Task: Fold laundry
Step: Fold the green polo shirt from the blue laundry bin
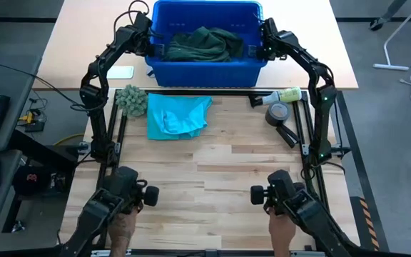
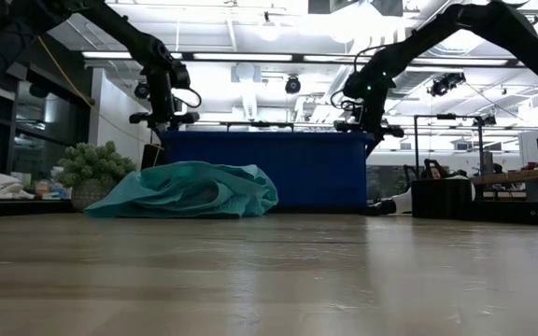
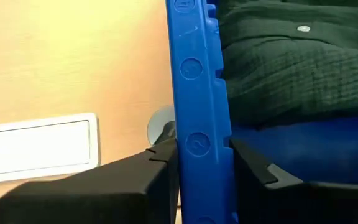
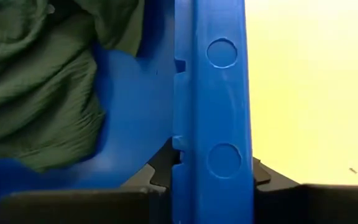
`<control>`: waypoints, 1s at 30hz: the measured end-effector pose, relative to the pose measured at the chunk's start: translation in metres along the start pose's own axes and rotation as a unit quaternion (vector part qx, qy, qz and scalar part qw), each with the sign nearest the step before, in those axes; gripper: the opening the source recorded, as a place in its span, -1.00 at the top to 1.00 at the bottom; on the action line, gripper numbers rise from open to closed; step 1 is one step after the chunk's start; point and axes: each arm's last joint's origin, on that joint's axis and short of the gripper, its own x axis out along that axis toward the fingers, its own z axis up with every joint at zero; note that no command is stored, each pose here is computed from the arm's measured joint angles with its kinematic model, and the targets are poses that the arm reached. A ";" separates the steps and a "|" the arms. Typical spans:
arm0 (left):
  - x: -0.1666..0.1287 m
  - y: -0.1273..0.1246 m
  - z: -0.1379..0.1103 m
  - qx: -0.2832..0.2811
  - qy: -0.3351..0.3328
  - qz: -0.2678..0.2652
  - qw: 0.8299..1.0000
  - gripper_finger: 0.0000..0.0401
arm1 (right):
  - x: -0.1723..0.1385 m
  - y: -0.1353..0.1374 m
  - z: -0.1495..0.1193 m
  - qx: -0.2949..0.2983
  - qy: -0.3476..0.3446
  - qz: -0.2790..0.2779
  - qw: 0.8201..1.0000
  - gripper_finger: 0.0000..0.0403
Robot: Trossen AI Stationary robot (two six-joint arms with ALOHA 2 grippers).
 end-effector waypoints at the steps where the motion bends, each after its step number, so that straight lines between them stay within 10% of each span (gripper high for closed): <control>1: -0.003 -0.001 0.001 0.002 -0.007 -0.002 1.000 0.68 | -0.003 0.000 0.000 -0.004 0.000 0.003 1.000 0.69; 16: -0.119 0.004 -0.003 0.000 -0.119 -0.032 0.992 0.68 | -0.097 0.007 -0.010 -0.016 0.010 0.038 0.999 0.68; 30: -0.105 -0.040 -0.058 0.071 0.005 0.019 0.997 0.67 | -0.123 0.029 -0.058 -0.085 0.107 -0.011 0.991 0.62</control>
